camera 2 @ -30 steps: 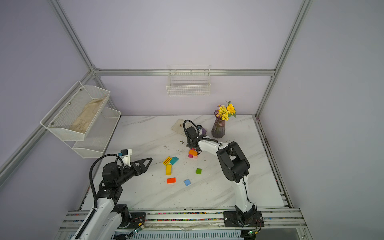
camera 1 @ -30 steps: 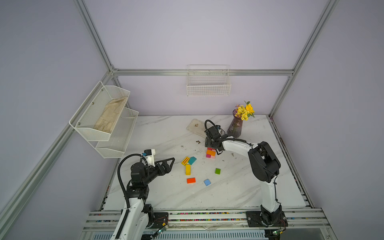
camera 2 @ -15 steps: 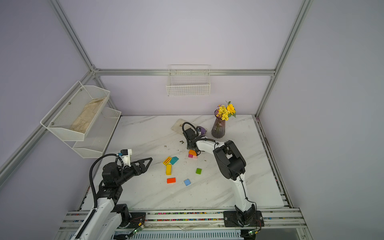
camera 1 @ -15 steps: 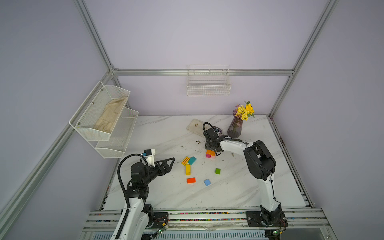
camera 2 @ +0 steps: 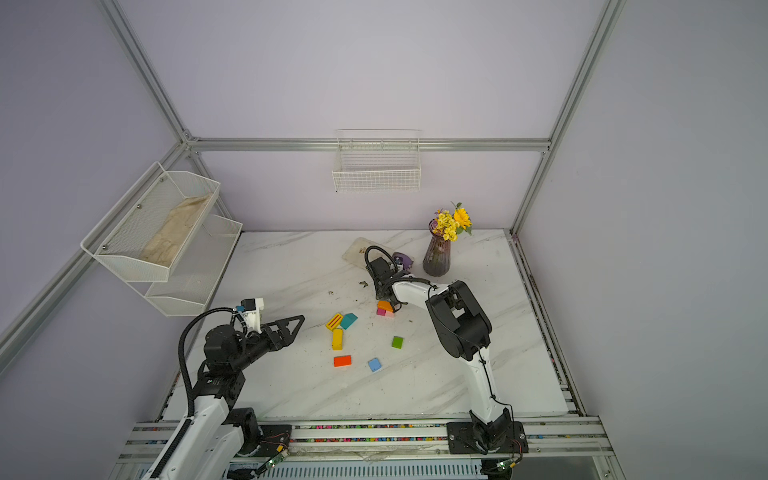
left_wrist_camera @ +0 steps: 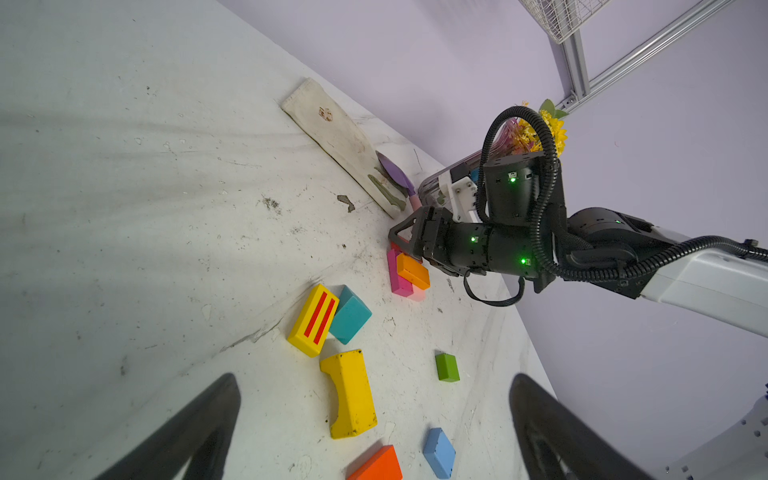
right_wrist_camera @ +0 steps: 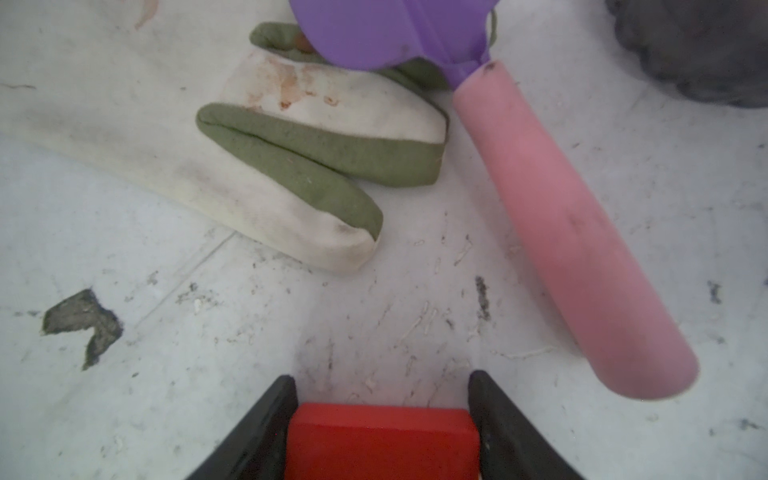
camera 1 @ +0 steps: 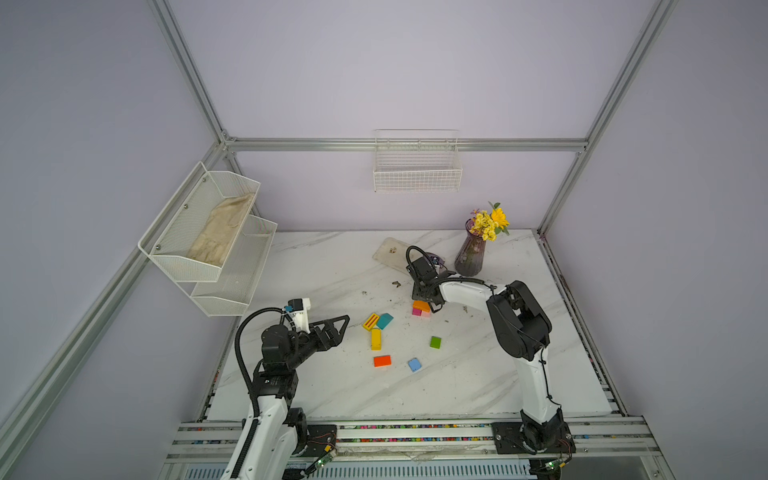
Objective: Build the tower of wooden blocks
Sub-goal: 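Lift the red block off the stack and carry it back toward the robot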
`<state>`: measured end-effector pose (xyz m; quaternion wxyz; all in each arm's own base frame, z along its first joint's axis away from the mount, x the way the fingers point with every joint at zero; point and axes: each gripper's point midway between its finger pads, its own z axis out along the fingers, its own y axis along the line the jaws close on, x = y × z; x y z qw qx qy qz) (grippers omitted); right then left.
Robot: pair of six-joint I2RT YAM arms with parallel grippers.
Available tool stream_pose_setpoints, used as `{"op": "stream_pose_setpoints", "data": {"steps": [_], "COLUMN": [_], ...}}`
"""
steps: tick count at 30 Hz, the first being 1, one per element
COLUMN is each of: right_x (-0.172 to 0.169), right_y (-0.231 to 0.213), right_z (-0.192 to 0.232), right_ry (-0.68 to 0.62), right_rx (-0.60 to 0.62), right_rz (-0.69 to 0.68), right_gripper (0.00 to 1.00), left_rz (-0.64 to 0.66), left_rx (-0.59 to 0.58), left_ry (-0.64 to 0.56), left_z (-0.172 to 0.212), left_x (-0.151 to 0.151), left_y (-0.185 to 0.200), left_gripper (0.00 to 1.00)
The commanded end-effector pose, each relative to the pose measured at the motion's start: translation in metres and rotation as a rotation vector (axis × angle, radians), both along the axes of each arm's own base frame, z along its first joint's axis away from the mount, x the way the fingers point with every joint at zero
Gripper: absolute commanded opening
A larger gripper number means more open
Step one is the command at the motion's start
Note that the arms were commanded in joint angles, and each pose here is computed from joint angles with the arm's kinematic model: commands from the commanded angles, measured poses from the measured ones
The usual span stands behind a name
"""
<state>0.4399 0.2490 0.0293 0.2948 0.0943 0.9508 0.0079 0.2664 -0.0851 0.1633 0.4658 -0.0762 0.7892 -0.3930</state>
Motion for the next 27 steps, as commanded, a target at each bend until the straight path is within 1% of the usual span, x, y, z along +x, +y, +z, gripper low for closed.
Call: {"op": "stream_pose_setpoints", "data": {"steps": [1,8,9,12,15,21,27], "right_x": [-0.01,-0.009,-0.009,-0.008,-0.008,-0.005,0.003], "right_y": [-0.005,-0.012,-0.014,-0.016,-0.017,-0.02,-0.028], "right_z": [-0.015,-0.025,-0.028,-0.031,-0.03,-0.014,0.022], "right_ry": [0.033,0.048,0.056,0.064,0.061,0.023,-0.038], "right_rx": [-0.018,-0.029,-0.028,-0.028,-0.029,-0.024,-0.016], "right_rz": [-0.014,-0.025,-0.026,-0.029,-0.03,-0.042,-0.061], "right_gripper": [0.65,0.64,0.64,0.7,0.71,0.58,0.55], "left_rz": [0.002,0.002,0.0,0.0,0.002,0.002,0.006], "left_rx": [0.004,0.004,0.003,0.004,0.005,0.004,0.005], "left_ry": [-0.023,-0.024,-0.022,-0.025,-0.025,-0.024,-0.025], "left_z": [0.001,0.001,0.001,0.002,0.001,0.001,0.001], "left_x": [0.0,-0.001,-0.001,-0.001,-0.001,-0.001,0.0], "left_y": [0.001,0.001,0.001,0.001,0.001,0.001,0.002], "left_gripper": [1.0,1.0,1.0,1.0,1.0,1.0,1.0]}}
